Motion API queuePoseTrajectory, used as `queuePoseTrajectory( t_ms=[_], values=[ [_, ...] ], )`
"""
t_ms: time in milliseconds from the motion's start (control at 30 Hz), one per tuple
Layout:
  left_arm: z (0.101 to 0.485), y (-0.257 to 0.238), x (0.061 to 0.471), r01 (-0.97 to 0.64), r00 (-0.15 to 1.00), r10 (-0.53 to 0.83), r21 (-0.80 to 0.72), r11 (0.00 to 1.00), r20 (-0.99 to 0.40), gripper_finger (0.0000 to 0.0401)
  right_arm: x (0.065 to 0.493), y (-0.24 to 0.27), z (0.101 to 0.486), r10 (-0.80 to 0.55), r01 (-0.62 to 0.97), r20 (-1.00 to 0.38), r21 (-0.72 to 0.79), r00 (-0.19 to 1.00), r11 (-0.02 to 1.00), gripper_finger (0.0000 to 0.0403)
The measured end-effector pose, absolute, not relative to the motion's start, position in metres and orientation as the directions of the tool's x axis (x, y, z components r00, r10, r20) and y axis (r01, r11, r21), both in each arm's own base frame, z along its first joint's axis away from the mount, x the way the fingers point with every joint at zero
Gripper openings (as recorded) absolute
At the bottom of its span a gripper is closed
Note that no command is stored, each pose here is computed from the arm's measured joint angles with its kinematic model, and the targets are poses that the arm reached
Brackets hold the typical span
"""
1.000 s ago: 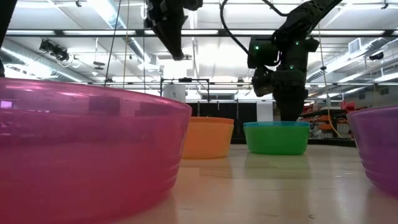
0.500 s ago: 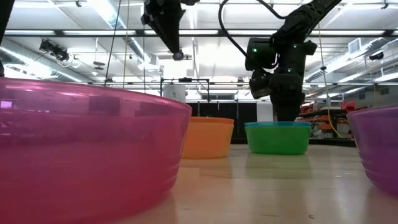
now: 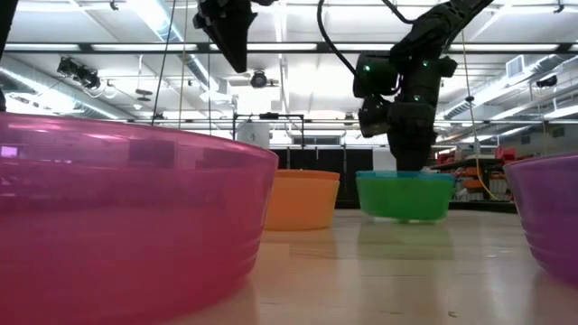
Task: Nest bowls inside each other
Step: Stack the right stacked bowls on the orange bowl
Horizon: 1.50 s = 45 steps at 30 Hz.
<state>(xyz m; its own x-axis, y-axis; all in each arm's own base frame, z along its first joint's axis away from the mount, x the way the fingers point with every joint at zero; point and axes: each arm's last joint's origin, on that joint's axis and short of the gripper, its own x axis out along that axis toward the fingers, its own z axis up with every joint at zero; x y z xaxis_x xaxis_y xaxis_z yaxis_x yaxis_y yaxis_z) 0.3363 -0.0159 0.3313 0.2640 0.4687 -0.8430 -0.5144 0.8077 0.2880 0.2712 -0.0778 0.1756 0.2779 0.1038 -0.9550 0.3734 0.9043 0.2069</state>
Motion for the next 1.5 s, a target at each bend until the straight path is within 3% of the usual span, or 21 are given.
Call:
queuePoseTrajectory(
  t_ms=[300,667,1167,1500],
  values=[
    [0.336,-0.012,0.333,-0.529,0.263,0.498,0.308,0.791,-0.827,0.0043,0.293,-0.066,0.213,0.070,0.316,-0.945,0.176,0.320,0.932,0.0005],
    [0.336,0.007,0.327,-0.584,0.188,0.534,0.343,0.735,-0.824,0.0039,0.323,-0.030,0.265,0.088,0.160,-0.885,0.180,0.458,0.971,0.0005],
    [0.341,0.019,0.320,-0.607,0.160,0.540,0.349,0.714,-0.826,0.0032,0.390,-0.020,0.225,0.130,0.051,-0.934,0.155,0.333,0.987,0.0005],
    [0.353,0.019,0.305,-0.626,0.161,0.554,0.349,0.697,-0.817,0.0020,0.409,-0.019,0.238,0.132,0.016,-0.917,0.149,0.377,0.989,0.0005]
  ],
)
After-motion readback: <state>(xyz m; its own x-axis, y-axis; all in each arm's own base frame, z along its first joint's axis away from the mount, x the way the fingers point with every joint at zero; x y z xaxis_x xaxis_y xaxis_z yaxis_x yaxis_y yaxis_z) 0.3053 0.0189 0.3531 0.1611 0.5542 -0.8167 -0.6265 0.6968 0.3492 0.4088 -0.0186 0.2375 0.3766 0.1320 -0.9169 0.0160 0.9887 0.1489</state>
